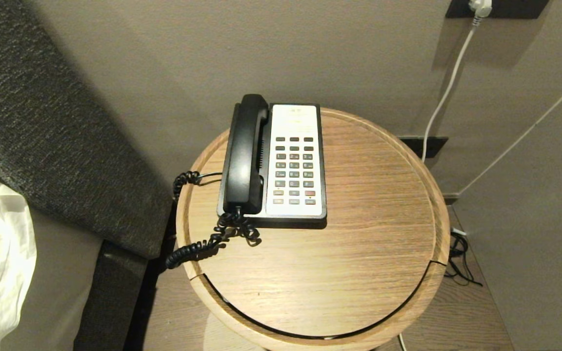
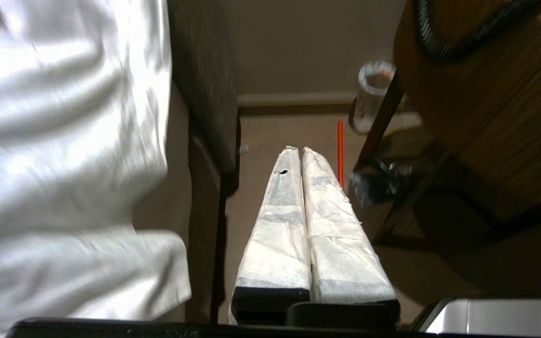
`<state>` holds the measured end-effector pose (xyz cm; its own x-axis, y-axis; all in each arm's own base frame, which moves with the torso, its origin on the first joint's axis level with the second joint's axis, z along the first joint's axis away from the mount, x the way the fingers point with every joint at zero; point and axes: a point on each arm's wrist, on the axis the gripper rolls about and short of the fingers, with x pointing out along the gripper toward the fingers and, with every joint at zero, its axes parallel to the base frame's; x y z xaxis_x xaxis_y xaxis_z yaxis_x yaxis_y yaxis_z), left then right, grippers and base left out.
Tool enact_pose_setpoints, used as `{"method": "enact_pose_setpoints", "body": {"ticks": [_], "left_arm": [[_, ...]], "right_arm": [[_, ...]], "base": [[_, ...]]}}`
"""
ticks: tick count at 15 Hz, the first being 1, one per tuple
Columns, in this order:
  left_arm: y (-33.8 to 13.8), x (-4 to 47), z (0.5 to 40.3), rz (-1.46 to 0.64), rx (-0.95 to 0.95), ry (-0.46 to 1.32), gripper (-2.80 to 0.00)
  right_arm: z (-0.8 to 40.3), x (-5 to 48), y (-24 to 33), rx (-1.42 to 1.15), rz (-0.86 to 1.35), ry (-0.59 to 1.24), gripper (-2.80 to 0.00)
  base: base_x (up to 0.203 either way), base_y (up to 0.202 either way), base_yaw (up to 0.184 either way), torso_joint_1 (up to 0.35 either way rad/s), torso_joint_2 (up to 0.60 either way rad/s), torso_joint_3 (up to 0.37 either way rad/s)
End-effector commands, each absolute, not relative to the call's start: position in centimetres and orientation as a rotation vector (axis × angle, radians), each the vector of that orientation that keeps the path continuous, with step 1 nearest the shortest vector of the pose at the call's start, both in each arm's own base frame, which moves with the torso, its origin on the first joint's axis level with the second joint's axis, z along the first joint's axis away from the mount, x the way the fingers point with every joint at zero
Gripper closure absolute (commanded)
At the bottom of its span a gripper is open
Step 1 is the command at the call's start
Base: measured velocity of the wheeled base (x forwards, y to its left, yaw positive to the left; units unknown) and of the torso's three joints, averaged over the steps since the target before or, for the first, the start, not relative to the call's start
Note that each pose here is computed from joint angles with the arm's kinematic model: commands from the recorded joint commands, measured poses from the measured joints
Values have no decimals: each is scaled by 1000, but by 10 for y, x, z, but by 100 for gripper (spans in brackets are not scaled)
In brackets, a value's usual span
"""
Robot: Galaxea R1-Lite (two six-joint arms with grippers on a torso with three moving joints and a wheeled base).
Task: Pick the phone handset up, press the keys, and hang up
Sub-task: Pick up the desk phone handset
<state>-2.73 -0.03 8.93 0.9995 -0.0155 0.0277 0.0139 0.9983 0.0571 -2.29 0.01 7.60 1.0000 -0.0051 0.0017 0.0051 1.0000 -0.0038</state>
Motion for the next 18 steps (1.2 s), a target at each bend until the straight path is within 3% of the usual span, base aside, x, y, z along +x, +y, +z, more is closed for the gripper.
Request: {"method": "enact_pose_setpoints", "body": {"ticks": [1, 4, 9, 14, 18], "left_arm": [[0, -40, 129, -24, 64, -55, 0], [-2, -51, 208, -79, 76, -8, 0], [-4, 17, 333, -165, 80, 139, 0], [-29, 104, 371, -323, 89, 281, 0], [-102, 153, 376, -310, 90, 345, 0]], "right_arm": [[76, -23, 0, -5, -6, -5, 0], [76, -23, 0, -5, -5, -5, 0], [76, -23, 0, -5, -5, -5, 0], [76, -23, 0, -5, -5, -5, 0], [76, -23, 0, -5, -4, -5, 0]], "base": [[0, 0, 0, 0, 0, 0], [0, 0, 0, 0, 0, 0], [0, 0, 0, 0, 0, 0], [0, 0, 0, 0, 0, 0], [0, 0, 0, 0, 0, 0]]}}
